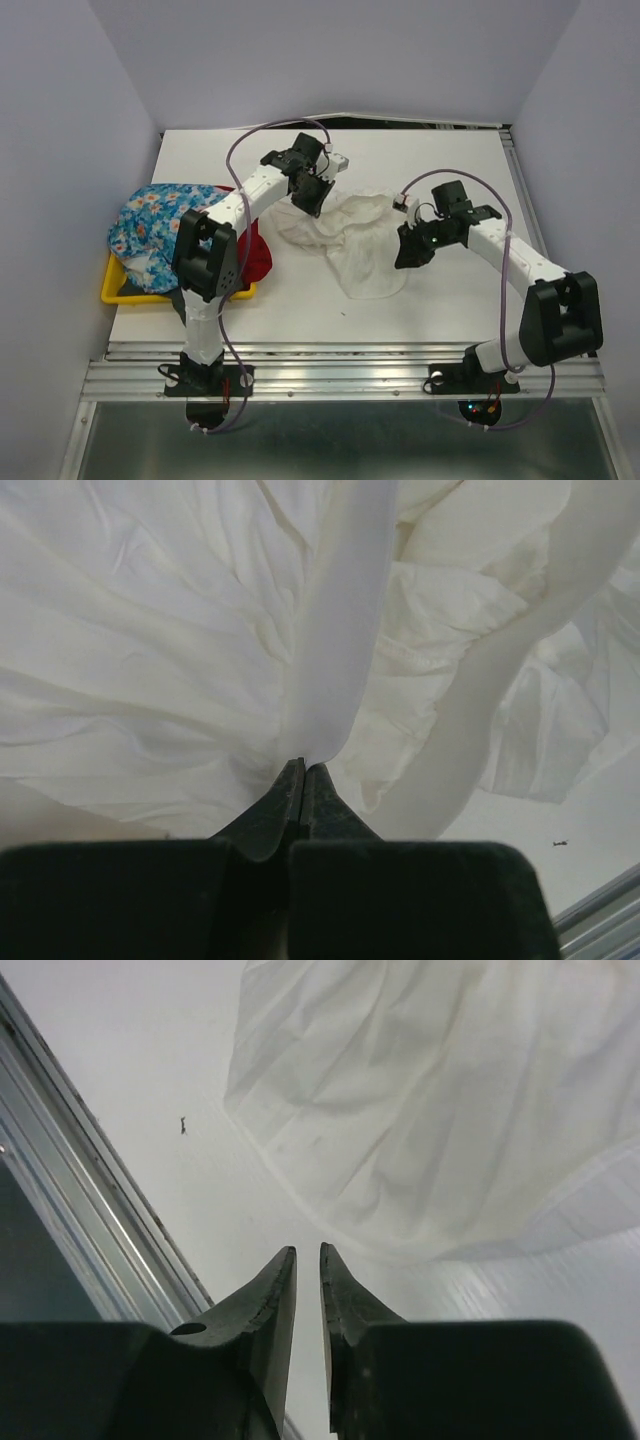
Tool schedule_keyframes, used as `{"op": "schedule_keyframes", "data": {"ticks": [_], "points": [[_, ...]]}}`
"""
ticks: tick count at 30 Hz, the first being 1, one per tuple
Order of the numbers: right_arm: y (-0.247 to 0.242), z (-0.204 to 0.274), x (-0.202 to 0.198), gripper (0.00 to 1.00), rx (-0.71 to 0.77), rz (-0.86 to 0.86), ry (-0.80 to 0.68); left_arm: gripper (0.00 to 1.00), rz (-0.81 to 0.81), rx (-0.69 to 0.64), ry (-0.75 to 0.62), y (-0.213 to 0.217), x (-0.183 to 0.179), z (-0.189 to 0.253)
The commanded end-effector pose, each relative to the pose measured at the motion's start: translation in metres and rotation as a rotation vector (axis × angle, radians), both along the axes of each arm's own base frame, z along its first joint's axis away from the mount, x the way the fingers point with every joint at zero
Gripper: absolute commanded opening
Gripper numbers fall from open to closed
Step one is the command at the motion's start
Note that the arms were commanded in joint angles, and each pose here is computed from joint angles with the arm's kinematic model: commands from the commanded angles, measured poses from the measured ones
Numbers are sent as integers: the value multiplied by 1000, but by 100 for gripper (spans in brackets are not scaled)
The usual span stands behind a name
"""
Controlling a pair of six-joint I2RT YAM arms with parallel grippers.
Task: Fold and stack the skirts
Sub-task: Flatten the skirt out
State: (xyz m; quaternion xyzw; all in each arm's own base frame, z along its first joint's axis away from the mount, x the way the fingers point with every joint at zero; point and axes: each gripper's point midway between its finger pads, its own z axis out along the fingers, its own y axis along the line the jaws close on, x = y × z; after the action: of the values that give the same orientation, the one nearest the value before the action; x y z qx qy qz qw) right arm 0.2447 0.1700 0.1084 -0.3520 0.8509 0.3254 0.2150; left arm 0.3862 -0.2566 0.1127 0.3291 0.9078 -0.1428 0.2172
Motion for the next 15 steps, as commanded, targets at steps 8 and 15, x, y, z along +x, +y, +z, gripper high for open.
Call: {"op": "schedule_keyframes", "data": {"ticks": [8,15], "points": [[-1,63,153,40,159,-475,-29,9,-32,-131,-175,-1,-3,64],[10,28,190,50,190,-576,125,13,-27,-125,-195,1,1,65]]}}
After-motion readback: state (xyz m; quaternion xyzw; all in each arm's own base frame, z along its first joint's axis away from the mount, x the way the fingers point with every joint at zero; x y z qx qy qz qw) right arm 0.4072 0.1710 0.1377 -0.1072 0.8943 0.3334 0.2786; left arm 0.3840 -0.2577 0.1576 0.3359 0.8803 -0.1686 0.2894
